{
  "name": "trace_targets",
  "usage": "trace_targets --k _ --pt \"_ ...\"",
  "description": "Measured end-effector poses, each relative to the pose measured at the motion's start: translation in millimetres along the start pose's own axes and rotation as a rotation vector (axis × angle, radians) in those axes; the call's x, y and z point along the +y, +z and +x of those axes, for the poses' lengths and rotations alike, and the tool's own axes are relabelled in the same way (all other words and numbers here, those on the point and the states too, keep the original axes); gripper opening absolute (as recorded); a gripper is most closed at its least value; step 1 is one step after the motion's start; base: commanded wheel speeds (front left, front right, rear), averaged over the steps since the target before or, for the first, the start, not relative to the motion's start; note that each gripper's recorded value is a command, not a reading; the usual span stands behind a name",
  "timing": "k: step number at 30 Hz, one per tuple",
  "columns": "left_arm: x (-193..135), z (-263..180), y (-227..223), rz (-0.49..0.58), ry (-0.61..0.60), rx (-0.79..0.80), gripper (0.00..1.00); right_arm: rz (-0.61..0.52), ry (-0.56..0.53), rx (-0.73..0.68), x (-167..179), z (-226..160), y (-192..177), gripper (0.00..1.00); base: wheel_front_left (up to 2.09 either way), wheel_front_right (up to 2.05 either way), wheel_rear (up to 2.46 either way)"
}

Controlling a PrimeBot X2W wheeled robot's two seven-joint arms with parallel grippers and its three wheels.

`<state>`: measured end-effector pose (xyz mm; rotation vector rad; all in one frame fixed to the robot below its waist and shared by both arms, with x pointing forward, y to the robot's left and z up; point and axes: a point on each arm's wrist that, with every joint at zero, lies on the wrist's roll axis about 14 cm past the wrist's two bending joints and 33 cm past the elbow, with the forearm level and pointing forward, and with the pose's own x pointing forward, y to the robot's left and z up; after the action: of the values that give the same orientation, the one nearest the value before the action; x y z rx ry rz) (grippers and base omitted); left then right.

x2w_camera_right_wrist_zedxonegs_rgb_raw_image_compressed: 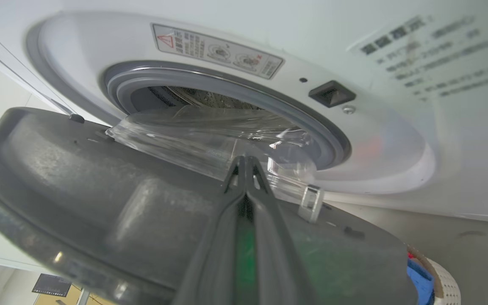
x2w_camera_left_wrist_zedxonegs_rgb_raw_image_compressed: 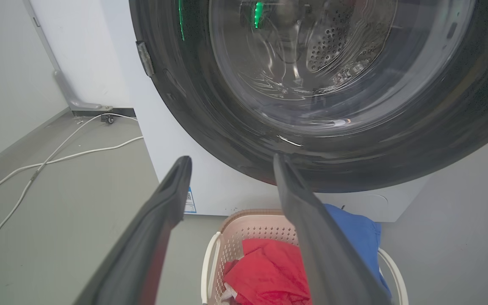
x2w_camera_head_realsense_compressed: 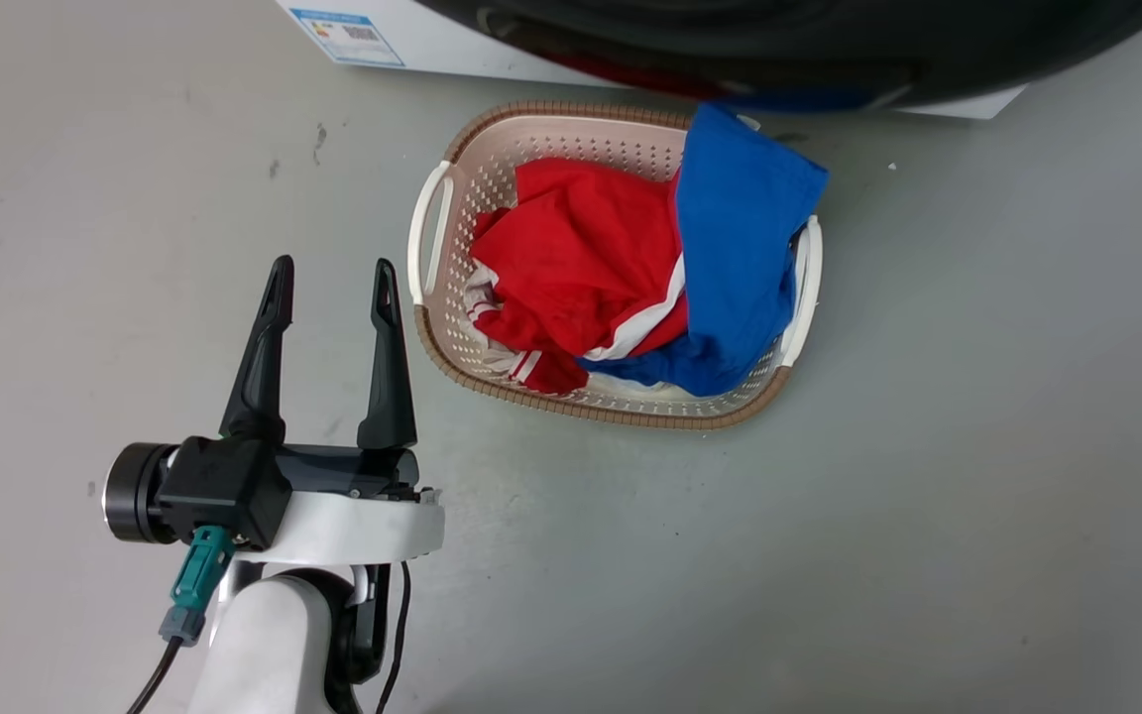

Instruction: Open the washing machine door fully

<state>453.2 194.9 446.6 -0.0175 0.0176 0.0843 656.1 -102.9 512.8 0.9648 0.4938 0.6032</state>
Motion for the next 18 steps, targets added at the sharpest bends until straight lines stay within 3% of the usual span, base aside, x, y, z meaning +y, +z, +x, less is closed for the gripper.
trace_targets --k 18 --pt "-5 -12 23 -0.005 -0.024 -0.047 1.0 -0.019 0.077 0.17 35 -59 -78 0.0 0.0 0.0 0.0"
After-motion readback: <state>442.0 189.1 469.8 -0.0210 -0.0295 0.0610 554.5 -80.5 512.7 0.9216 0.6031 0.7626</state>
